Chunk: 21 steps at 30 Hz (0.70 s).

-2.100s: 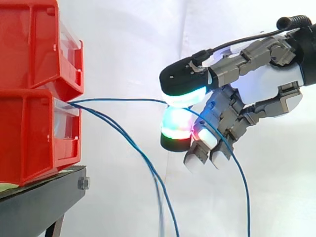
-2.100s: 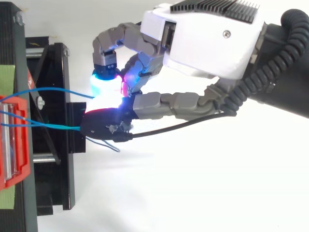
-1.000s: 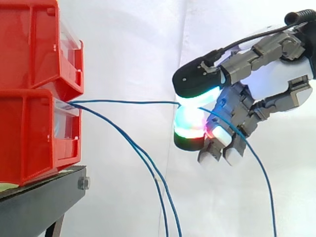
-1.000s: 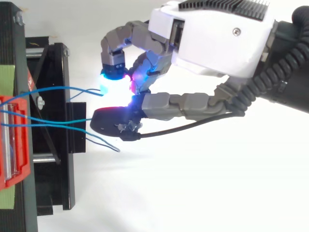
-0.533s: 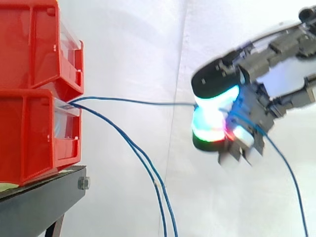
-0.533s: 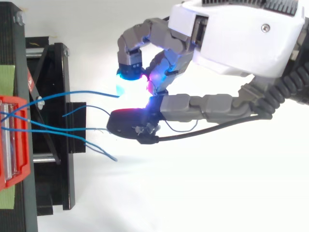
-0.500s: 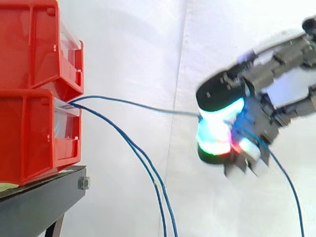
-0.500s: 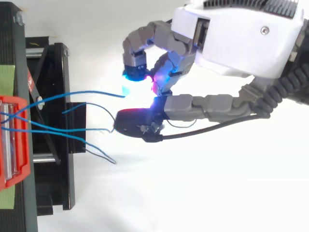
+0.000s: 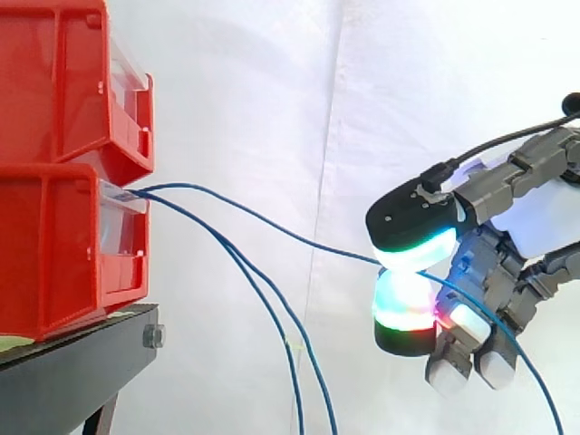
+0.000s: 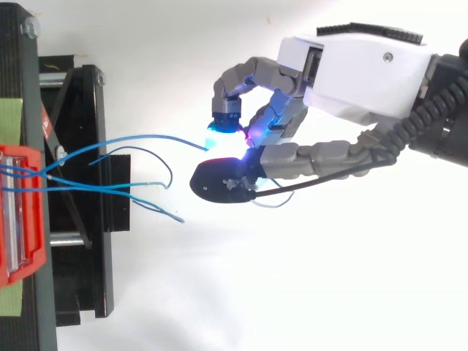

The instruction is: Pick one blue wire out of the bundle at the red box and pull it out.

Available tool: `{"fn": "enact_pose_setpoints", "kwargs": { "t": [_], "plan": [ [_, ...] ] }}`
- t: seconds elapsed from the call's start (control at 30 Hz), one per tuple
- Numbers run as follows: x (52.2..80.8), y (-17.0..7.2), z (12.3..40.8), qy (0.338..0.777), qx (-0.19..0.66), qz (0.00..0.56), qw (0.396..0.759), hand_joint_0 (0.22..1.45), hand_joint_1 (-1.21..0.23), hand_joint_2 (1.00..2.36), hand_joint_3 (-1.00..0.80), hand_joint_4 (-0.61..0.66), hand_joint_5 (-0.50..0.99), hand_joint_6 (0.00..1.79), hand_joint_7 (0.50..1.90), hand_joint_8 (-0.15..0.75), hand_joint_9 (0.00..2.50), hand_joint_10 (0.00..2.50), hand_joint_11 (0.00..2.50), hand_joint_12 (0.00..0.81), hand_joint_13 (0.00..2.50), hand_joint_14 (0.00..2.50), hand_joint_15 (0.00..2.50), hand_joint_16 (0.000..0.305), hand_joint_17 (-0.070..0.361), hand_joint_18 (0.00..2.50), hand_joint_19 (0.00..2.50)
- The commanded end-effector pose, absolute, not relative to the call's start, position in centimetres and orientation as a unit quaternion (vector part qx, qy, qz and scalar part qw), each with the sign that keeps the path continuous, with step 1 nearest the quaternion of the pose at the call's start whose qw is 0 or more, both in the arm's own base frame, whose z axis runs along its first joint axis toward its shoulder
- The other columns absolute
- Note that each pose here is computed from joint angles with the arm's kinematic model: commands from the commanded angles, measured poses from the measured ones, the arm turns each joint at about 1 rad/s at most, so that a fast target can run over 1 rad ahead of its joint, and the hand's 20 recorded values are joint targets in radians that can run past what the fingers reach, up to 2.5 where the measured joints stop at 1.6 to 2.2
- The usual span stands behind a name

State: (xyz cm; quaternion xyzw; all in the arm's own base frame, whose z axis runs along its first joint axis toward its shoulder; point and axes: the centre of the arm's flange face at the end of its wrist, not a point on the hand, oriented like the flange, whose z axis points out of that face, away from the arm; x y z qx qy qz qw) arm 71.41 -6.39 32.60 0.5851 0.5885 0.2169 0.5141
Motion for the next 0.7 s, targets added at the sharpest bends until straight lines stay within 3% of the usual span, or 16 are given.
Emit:
{"fn": "enact_pose_setpoints", "kwargs": {
  "t": [0.0,0.3,0.43,0.67],
  "plan": [
    [71.5,-6.4,32.5,0.584,0.588,0.222,0.514,0.59,-0.69,1.01,0.03,0.25,-0.14,0.89,1.15,0.445,0.97,0.02,0.78,0.533,0.8,0.01,0.37,0.07,0.157,0.87,0.48],
    [71.5,-6.8,32.1,0.58,0.587,0.223,0.518,0.59,-0.69,1.01,0.03,0.25,-0.14,0.89,1.16,0.446,0.97,0.02,0.78,0.53,0.8,0.01,0.37,0.07,0.157,0.87,0.48],
    [70.6,-6.7,29.1,0.587,0.593,0.213,0.508,0.59,-0.69,1.01,0.03,0.25,-0.14,0.89,1.16,0.446,0.96,0.02,0.78,0.531,0.8,0.01,0.37,0.07,0.157,0.86,0.49],
    [71.0,-6.5,28.6,0.569,0.6,0.234,0.511,0.59,-0.69,1.01,0.03,0.25,-0.14,0.89,1.15,0.445,0.96,0.01,0.77,0.532,0.8,0.01,0.37,0.07,0.157,0.87,0.48]
  ]
}}
